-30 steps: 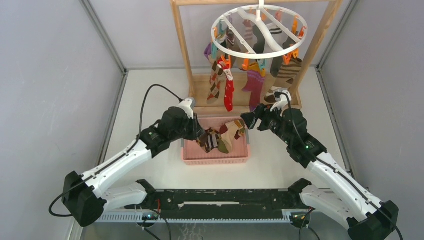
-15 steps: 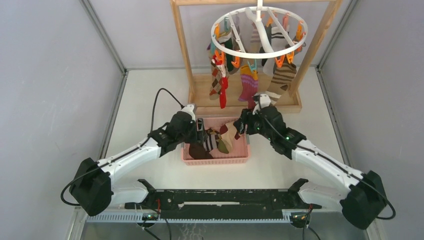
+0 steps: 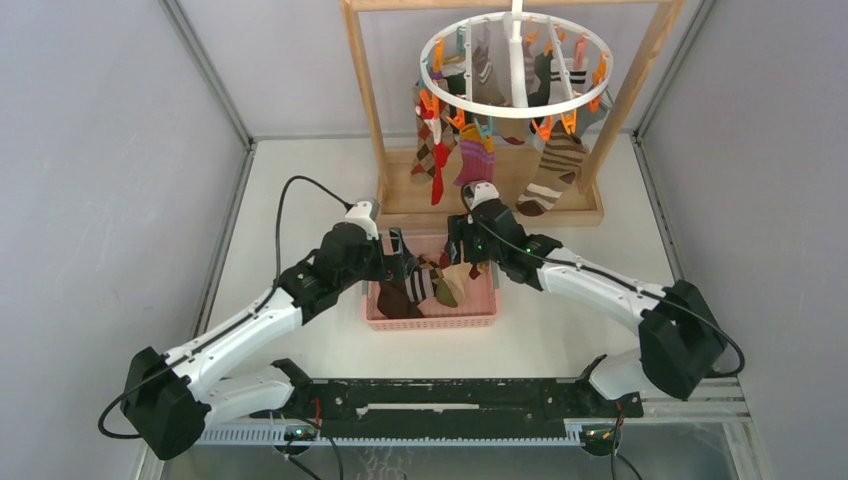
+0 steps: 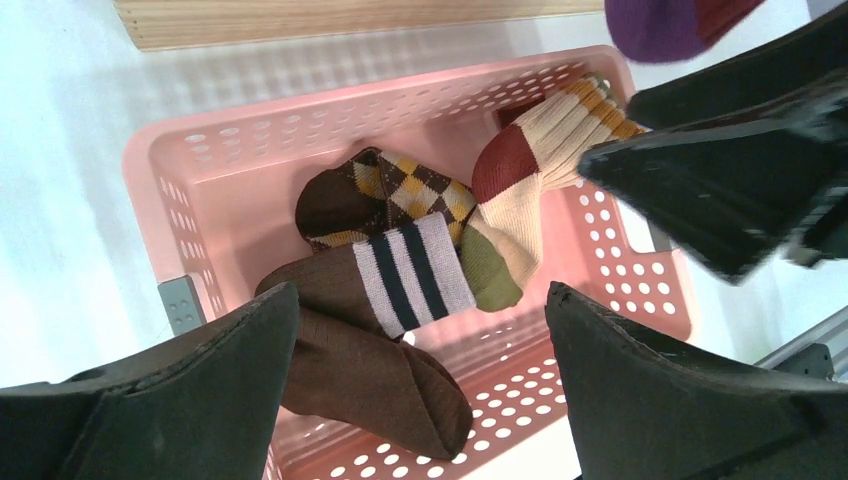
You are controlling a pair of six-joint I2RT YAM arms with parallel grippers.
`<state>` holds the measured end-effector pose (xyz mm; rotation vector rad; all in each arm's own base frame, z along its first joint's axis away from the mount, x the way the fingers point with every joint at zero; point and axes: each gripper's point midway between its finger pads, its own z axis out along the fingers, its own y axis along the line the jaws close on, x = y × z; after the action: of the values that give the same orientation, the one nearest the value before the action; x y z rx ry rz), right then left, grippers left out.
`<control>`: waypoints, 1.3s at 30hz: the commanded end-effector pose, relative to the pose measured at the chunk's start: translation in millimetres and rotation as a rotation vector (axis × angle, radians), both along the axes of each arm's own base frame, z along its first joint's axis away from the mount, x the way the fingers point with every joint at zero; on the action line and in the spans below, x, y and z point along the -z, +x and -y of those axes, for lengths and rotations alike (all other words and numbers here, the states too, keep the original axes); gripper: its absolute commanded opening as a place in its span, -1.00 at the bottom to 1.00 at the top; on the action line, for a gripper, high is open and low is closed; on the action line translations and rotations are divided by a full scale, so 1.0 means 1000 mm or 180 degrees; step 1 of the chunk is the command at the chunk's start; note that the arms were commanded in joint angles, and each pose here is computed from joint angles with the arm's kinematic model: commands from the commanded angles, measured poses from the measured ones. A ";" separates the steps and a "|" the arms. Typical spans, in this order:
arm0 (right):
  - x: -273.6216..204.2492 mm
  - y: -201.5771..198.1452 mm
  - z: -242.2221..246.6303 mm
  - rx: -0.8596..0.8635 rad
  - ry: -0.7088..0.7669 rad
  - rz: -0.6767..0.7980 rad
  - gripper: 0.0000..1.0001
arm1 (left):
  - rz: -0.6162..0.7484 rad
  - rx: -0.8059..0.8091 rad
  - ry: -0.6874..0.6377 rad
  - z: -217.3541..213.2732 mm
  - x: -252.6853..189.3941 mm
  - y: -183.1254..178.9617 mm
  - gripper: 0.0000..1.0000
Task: Remove the socks clipped to the hanger
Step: Place the sock in the bin, then adjust the sock in the bin.
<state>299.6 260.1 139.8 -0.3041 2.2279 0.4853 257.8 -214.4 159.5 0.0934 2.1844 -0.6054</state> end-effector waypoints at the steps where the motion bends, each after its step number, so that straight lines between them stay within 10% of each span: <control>1: 0.006 0.000 -0.013 -0.0099 -0.0131 -0.0042 0.43 | 0.0074 -0.0048 0.0022 -0.008 0.001 -0.001 0.93; 22: 0.110 -0.037 -0.058 -0.0427 -0.0206 -0.0919 0.43 | 0.0125 -0.0005 -0.0075 -0.005 -0.003 -0.004 0.91; 39: -0.014 -0.048 -0.043 -0.0523 0.0016 -0.0053 0.57 | 0.0159 0.0001 -0.0091 -0.004 -0.011 -0.001 0.91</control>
<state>258.7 289.9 118.3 -0.4307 2.3212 0.4837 251.1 -209.2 155.0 0.0939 2.1811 -0.6090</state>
